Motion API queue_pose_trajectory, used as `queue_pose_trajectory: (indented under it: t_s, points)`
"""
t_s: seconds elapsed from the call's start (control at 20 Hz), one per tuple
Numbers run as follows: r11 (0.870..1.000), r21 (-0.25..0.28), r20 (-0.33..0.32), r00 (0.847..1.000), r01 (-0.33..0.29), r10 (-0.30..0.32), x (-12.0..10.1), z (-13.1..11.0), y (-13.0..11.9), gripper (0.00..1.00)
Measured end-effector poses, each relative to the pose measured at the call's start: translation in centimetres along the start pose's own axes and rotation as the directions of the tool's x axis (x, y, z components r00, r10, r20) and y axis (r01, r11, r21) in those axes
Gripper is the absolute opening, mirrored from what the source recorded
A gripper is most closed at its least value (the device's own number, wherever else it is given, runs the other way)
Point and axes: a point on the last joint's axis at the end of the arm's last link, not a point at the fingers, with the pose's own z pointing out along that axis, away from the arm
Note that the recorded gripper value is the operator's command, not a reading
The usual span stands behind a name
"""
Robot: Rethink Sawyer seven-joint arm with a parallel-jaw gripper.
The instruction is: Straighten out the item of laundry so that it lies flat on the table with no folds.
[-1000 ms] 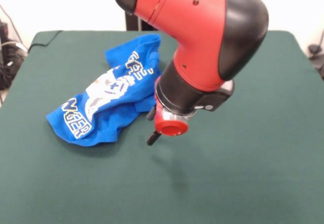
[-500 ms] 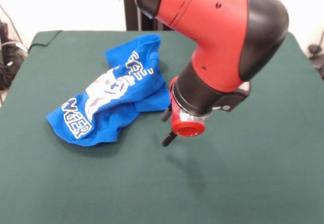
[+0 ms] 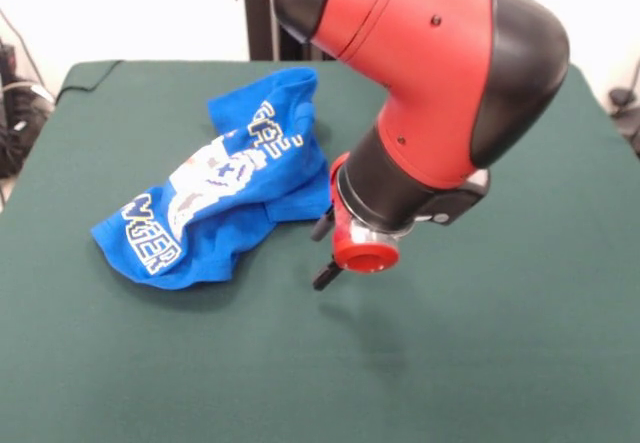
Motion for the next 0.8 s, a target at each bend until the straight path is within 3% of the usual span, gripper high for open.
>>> queue_pose_trajectory:
  t_s: [0.5, 0.75, 0.8]
  points:
    - [1.0, 0.017, 0.013, 1.0, 0.019, -0.019, 1.2, 2.1, 0.1, 1.0]
    - [0.998, 0.059, 0.029, 0.999, 0.015, -0.016, 0.4, 1.6, -0.3, 1.0]
    - [0.996, 0.088, 0.036, 0.999, 0.011, -0.014, -0.2, 1.1, -0.5, 1.0]
